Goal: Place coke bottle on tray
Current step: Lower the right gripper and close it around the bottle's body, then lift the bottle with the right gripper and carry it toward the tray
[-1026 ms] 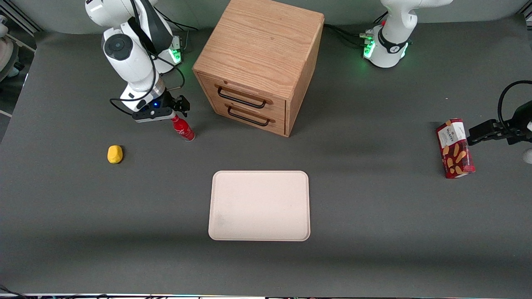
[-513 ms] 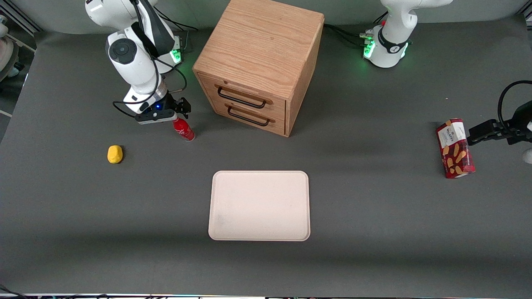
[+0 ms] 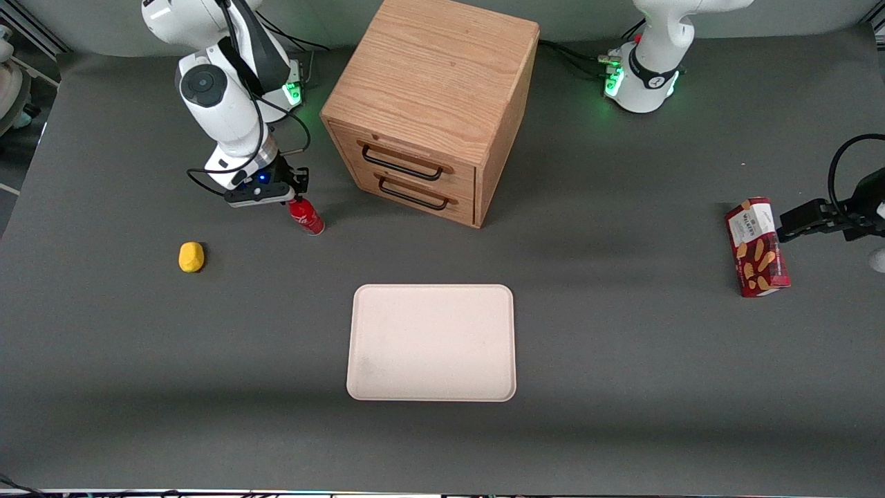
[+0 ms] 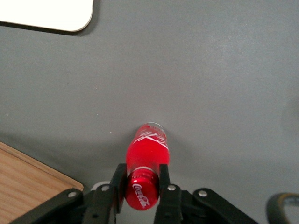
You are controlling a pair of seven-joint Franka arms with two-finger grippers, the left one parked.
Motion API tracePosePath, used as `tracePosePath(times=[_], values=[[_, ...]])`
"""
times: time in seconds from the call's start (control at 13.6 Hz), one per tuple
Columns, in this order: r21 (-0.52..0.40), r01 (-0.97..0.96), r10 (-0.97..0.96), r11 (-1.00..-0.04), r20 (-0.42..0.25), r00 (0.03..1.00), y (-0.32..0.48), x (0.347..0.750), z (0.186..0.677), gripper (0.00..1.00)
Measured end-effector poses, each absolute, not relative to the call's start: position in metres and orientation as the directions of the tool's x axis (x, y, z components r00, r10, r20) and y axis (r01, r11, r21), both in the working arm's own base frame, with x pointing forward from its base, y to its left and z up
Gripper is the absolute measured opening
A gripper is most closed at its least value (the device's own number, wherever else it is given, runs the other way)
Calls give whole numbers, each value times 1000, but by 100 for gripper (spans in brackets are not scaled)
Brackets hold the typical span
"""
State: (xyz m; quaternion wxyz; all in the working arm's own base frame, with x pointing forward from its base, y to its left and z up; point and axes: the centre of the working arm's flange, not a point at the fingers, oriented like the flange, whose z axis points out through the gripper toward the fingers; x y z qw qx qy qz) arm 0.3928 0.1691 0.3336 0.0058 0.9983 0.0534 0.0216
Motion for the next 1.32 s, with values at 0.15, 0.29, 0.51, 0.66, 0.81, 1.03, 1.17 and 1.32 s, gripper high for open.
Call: tracePosePath(times=[0.15, 0.29, 0.51, 0.66, 0.81, 1.03, 1.17, 1.32], values=[[14, 106, 107, -994, 41, 993, 169, 393, 334, 31], [15, 105, 106, -994, 39, 994, 169, 393, 334, 31], [25, 85, 86, -996, 16, 996, 163, 403, 348, 31], [32, 70, 70, -997, 6, 997, 162, 417, 376, 31], [37, 50, 49, -998, -6, 999, 157, 432, 414, 31], [48, 44, 43, -998, -29, 999, 153, 445, 486, 31], [54, 36, 34, -998, -40, 999, 151, 446, 534, 31], [54, 29, 27, -998, -40, 999, 148, 445, 574, 31]])
